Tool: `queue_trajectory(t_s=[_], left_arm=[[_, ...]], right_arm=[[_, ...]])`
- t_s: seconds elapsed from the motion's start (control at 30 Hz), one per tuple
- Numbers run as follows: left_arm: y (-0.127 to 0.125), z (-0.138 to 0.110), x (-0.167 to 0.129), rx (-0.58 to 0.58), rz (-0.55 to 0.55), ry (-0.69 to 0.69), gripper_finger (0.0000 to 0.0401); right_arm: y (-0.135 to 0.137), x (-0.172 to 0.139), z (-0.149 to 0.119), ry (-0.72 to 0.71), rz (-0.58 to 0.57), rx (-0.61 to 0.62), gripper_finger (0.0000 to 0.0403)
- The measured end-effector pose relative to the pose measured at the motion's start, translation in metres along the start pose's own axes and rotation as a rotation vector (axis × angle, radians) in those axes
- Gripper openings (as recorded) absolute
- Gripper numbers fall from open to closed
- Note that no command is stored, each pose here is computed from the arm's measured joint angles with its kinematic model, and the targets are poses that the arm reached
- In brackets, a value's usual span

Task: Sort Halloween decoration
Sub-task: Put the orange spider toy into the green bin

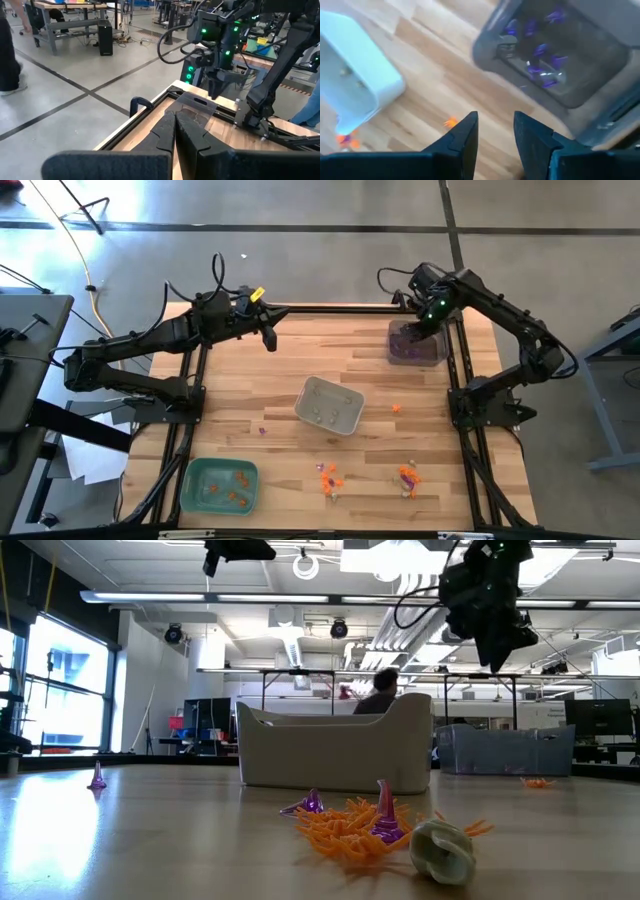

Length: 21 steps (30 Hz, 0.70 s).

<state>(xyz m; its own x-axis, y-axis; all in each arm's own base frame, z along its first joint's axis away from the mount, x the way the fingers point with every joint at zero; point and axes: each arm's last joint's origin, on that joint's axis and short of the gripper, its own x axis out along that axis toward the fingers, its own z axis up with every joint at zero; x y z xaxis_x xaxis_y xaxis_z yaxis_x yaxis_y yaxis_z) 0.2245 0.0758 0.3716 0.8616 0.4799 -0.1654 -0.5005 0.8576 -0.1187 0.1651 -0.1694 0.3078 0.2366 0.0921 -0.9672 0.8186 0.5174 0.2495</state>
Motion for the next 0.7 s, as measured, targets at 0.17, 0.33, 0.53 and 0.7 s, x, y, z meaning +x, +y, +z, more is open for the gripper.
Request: queue_trajectory(t_s=[0.17, 0.33, 0.53, 0.7], left_arm=[[0.000, 0.000, 0.000, -0.026, 0.000, 0.001, 0.0000], [0.000, -0.001, 0.000, -0.032, 0.002, 0.015, 0.0000], [0.000, -0.003, 0.000, -0.046, 0.005, 0.031, 0.0000], [0.000, -0.004, 0.000, -0.046, -0.019, 0.040, 0.0000]], right_arm=[[0.029, 0.006, -0.009, 0.027, 0.013, -0.026, 0.0105], [0.066, 0.014, -0.025, 0.044, 0.020, -0.103, 0.0099], [0.101, 0.023, -0.049, 0.042, -0.041, -0.122, 0.0099], [0.123, 0.027, -0.069, 0.010, -0.083, -0.049, 0.0099]])
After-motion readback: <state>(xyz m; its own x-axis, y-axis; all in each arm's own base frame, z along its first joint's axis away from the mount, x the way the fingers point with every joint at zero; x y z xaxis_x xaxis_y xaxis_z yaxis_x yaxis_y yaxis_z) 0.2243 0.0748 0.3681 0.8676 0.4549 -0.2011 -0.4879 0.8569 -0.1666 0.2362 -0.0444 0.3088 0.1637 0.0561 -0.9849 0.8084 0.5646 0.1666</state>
